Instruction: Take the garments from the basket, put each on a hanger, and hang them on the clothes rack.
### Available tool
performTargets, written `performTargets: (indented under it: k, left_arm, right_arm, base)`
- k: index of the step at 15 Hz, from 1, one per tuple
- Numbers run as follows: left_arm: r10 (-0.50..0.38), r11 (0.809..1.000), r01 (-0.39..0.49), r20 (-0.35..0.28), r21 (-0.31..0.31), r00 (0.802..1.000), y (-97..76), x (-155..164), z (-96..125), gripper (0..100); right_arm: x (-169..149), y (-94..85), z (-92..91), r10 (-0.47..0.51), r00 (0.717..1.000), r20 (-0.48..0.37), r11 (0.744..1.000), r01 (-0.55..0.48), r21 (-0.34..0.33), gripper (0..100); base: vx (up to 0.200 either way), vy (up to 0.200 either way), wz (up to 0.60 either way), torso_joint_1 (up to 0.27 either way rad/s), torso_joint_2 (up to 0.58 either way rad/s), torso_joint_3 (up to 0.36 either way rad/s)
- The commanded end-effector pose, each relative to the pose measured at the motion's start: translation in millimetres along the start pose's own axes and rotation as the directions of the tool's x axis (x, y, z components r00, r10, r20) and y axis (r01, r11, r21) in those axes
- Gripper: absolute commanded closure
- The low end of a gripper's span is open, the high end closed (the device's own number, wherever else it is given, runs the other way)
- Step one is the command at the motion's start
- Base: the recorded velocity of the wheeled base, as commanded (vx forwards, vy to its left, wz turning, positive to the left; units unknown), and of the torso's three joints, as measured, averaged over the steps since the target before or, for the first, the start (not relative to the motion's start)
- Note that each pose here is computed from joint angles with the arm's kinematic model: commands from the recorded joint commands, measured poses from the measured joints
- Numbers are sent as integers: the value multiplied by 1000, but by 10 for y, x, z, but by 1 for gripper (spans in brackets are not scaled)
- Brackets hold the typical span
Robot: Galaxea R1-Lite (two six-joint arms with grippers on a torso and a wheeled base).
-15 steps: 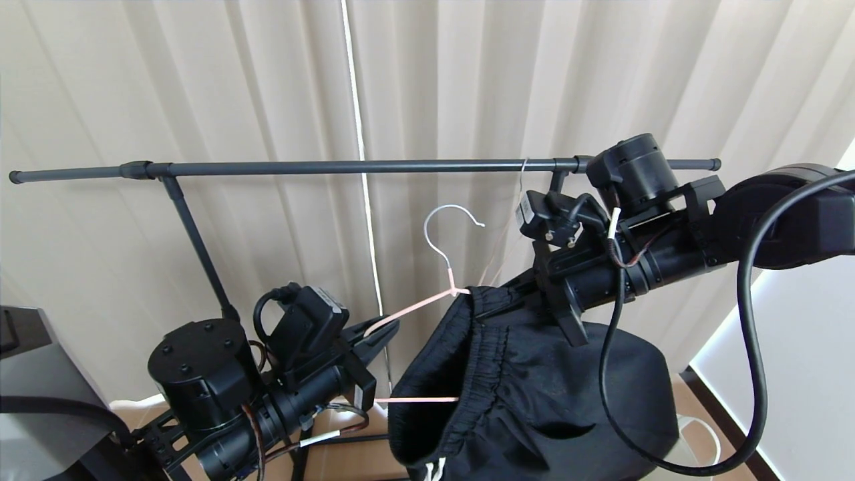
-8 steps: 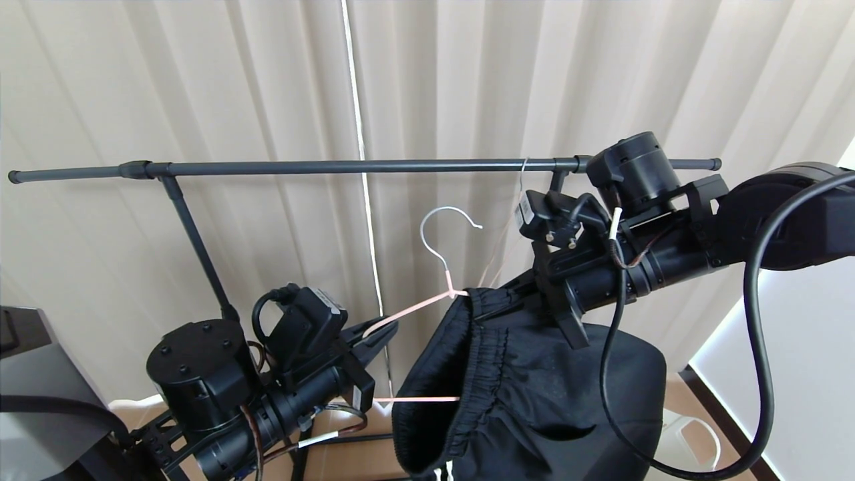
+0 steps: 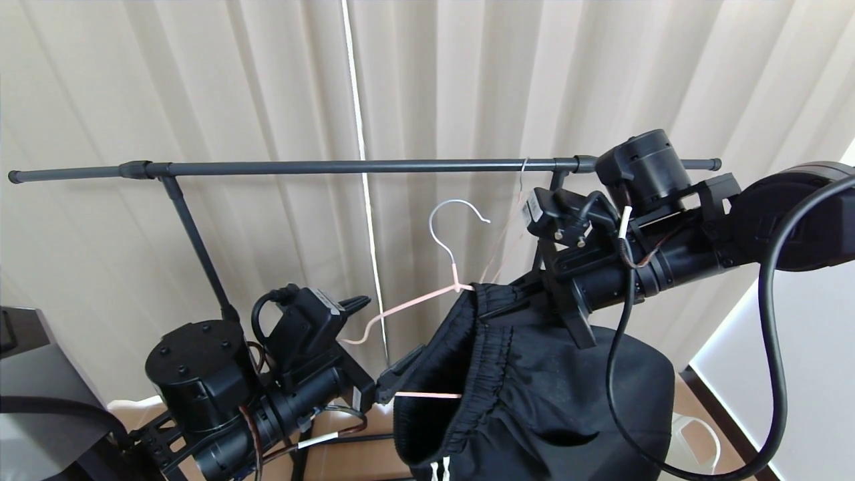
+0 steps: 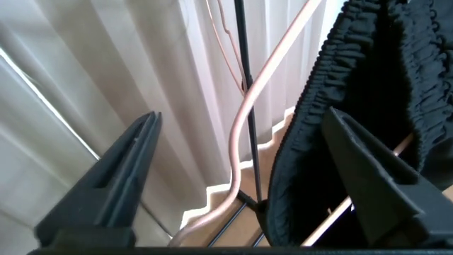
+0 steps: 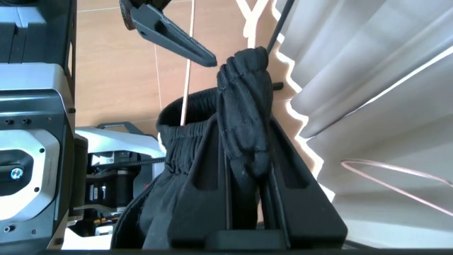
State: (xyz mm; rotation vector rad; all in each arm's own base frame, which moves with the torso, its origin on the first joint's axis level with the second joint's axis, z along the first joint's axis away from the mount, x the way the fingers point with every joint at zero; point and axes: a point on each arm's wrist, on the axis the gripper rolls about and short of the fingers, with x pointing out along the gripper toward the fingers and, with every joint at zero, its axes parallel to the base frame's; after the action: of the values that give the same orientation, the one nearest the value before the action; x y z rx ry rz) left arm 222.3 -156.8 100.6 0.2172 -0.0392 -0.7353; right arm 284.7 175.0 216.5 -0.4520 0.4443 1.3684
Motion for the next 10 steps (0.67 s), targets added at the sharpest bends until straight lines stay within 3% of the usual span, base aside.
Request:
performTargets:
  k: [1,10]
  left_arm:
    - [4,1000,-4,0,1,1000,1,-33,12,0]
    - [20,999,-19,15,-33,1000,2,-264,113,0]
  right_arm:
    - [-15,10,10,-1,1000,3,1000,1,-4,100]
    - [-73,52,-6,-6,1000,5,1000,6,-1,100]
  base:
    - [0,0,0,0,0,0]
    - [0,0,0,0,0,0]
